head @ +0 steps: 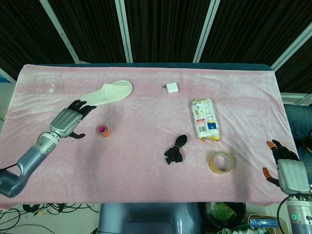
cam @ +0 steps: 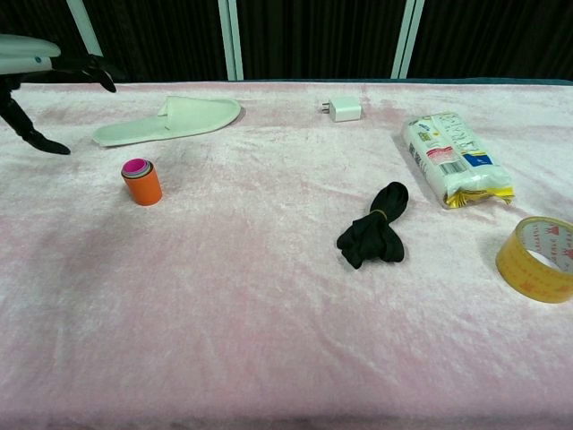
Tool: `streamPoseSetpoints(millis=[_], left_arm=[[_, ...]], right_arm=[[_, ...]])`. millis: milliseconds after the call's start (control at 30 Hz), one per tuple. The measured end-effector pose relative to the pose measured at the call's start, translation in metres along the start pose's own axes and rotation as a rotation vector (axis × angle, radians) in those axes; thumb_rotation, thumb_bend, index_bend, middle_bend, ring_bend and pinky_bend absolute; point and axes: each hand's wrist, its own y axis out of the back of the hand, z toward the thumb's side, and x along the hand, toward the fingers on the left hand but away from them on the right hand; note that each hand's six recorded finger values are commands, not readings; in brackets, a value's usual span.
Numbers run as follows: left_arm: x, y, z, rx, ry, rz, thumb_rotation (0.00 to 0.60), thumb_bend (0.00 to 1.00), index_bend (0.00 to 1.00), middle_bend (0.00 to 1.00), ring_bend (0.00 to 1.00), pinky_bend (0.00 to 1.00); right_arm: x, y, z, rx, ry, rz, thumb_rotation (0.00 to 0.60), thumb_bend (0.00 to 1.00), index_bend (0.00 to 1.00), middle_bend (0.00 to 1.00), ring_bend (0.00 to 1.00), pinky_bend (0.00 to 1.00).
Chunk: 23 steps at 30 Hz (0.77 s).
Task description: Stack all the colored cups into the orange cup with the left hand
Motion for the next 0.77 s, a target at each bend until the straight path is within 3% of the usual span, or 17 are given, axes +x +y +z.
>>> streamPoseSetpoints(millis=[133, 233, 600, 767], left_arm=[[-0.036, 0.016, -0.009, 0.036, 0.042, 0.101, 0.6, 0.17, 0.07, 0.13, 0.0, 0.0], [-0.066, 0.023, -0.013, 0.04, 0.077, 0.14, 0.6, 0.17, 0.07, 0.12, 0.0, 0.0], [-0.2, 0.011, -0.026, 0.019, 0.215, 0.126, 0.6, 0.17, 0.07, 0.11, 0.0, 0.0], [-0.219, 0.006, -0.022, 0.001, 0.205, 0.148, 0.6, 0.17, 0.07, 0.11, 0.0, 0.0]], right_arm=[[0.0, 0.0, 0.0, 0.002, 0.0, -0.003, 0.6, 0.26, 0.16, 0.1, 0.18, 0.24], [0.0, 0.001, 0.0, 0.003, 0.001, -0.003, 0.6, 0.26, 0.16, 0.1, 0.18, 0.24], [0.0, 0.0, 0.004, 0.001, 0.008, -0.008, 0.6, 0.26, 0.16, 0.1, 0.17, 0.24], [0.0, 0.001, 0.004, -0.005, 0.006, -0.014, 0.6, 0.26, 0.16, 0.1, 0.17, 0.24]])
